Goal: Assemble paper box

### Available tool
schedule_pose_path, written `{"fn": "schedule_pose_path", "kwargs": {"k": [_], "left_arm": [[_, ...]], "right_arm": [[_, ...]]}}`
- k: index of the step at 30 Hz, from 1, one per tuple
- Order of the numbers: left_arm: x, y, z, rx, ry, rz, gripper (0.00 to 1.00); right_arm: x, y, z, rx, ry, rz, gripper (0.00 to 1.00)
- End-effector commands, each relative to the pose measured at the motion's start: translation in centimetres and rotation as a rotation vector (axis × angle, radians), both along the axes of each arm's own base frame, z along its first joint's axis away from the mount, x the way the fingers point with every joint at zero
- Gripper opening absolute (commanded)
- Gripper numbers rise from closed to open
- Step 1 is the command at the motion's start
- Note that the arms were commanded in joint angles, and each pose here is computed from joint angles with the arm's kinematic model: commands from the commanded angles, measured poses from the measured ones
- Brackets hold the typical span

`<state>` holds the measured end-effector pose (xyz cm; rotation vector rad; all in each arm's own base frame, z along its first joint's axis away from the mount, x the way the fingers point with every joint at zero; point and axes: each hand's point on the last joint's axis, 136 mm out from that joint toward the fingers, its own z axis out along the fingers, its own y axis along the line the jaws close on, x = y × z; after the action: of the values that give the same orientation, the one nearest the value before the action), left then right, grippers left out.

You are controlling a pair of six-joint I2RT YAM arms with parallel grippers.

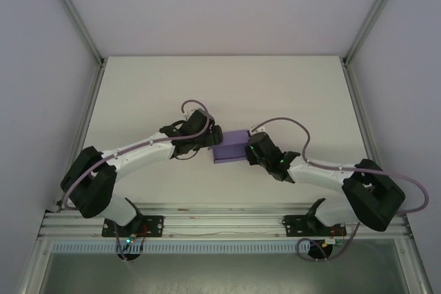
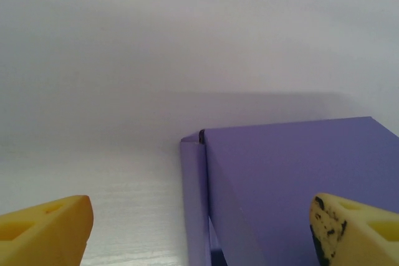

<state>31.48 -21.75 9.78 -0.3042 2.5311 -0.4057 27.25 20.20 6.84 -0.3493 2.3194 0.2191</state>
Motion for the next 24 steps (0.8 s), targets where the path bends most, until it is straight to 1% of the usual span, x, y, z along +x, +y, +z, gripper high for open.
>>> {"fn": "schedule_pose_path", "kwargs": {"k": [1, 5, 10, 14, 17, 19, 24], "left_arm": [[-0.1, -0.9, -1.2, -0.059, 0.018, -0.001, 0.85], [-0.3, -0.9, -2.7, -0.061, 0.036, 0.003, 0.83], [-0.4, -1.0, -4.3, -0.057, 0.056, -0.003, 0.79], [-0.4, -1.3, -5.0, -0.082, 0.05, -0.011, 0.75], [-0.3, -1.2, -5.8, -0.106, 0.058, -0.014, 0.74], [-0.1, -1.4, -6.0, -0.144, 0.051, -0.022, 0.72], [0.3, -1.5, -6.4, -0.215, 0.021, -0.052, 0.62]], "right_arm": [[-0.7, -1.1, 0.8, 0.017, 0.006, -0.058, 0.32], [-2.2, -2.2, 0.7, 0.045, 0.044, -0.084, 0.42], [-4.3, -3.8, 1.2, 0.086, 0.09, -0.112, 0.53], [-5.4, -4.7, 1.7, 0.122, 0.106, -0.146, 0.61], [-5.3, -4.5, 2.6, 0.157, 0.098, -0.147, 0.69], [-4.9, -4.4, 3.2, 0.159, 0.084, -0.156, 0.73], [-3.5, -3.8, 4.1, 0.146, 0.068, -0.174, 0.81]]}}
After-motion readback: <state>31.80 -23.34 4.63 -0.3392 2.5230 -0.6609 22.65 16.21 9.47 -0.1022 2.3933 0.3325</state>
